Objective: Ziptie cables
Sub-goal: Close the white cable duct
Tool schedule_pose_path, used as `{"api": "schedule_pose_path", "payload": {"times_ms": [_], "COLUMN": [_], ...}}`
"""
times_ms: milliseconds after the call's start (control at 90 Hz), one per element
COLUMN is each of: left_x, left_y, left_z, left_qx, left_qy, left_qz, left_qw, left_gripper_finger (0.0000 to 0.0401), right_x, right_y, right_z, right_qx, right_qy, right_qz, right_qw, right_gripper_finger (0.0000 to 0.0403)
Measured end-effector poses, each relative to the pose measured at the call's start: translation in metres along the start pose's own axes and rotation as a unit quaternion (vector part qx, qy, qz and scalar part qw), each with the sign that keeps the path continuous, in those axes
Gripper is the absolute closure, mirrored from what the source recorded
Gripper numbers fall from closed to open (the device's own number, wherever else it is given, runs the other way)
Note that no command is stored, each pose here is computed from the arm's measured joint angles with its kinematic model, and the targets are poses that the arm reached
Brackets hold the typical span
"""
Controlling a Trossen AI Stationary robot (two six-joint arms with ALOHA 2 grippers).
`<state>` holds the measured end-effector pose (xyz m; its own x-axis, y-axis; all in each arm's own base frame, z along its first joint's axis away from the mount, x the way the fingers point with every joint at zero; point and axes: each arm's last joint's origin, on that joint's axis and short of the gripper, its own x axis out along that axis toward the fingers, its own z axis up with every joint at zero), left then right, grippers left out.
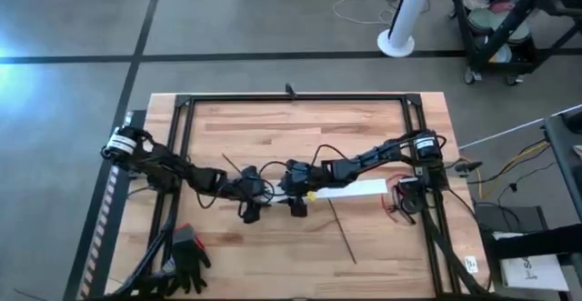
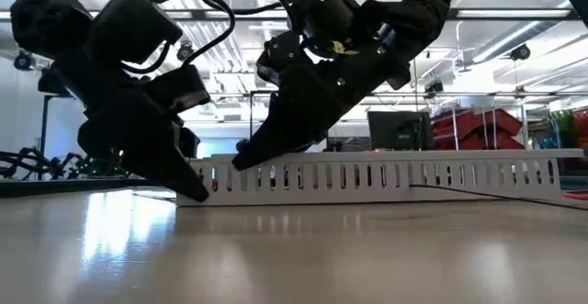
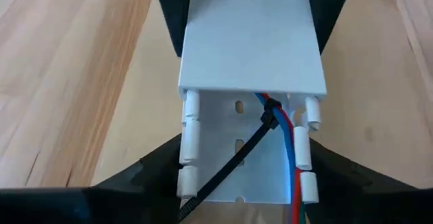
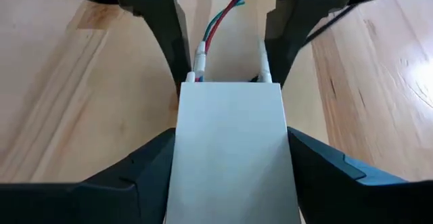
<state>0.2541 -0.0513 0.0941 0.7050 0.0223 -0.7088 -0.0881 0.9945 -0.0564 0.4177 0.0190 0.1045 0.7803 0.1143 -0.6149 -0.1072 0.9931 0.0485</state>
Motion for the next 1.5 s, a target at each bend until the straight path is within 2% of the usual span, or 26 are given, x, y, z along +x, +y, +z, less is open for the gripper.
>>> {"api": "schedule_pose_path", "payload": {"times_ms": [111,278,433,633,867,1122,1356,1500], "left_x": [0.000,0.001,0.001,-0.001,-0.002,0.000,0.002,0.002], "left_y": [-0.001,-0.003,-0.004,-0.003,-0.002,-0.002,-0.002,-0.002], "left_z": [0.005,0.010,0.013,0.011,0.009,0.005,0.003,0.002], "left_qx": [0.002,0.004,-0.001,-0.001,-0.008,-0.011,-0.019,-0.019], "left_qy": [-0.008,-0.016,-0.021,-0.018,-0.017,-0.009,-0.001,-0.001], "left_qz": [-0.001,-0.001,-0.002,-0.005,-0.004,-0.004,-0.008,-0.011], "left_qw": [1.000,1.000,1.000,1.000,1.000,1.000,1.000,1.000], "left_gripper_finger": [0.0184,0.0181,0.0183,0.0177,0.0198,0.0198,0.0198,0.0198], "right_x": [0.001,0.020,0.030,0.024,0.017,0.015,0.008,0.007], "right_y": [-0.001,-0.003,-0.004,-0.004,-0.004,-0.004,-0.004,-0.003], "right_z": [0.000,0.003,0.001,0.003,0.004,0.000,0.002,0.003], "right_qx": [0.000,-0.001,-0.002,-0.006,-0.010,-0.006,-0.004,-0.005], "right_qy": [-0.009,-0.022,-0.019,-0.009,0.017,0.043,0.058,0.056], "right_qz": [-0.001,0.000,0.001,-0.003,-0.006,-0.002,-0.001,0.000], "right_qw": [1.000,1.000,1.000,1.000,1.000,0.999,0.998,0.998], "right_gripper_finger": [0.0175,0.0164,0.0171,0.0169,0.0176,0.0165,0.0178,0.0165]}}
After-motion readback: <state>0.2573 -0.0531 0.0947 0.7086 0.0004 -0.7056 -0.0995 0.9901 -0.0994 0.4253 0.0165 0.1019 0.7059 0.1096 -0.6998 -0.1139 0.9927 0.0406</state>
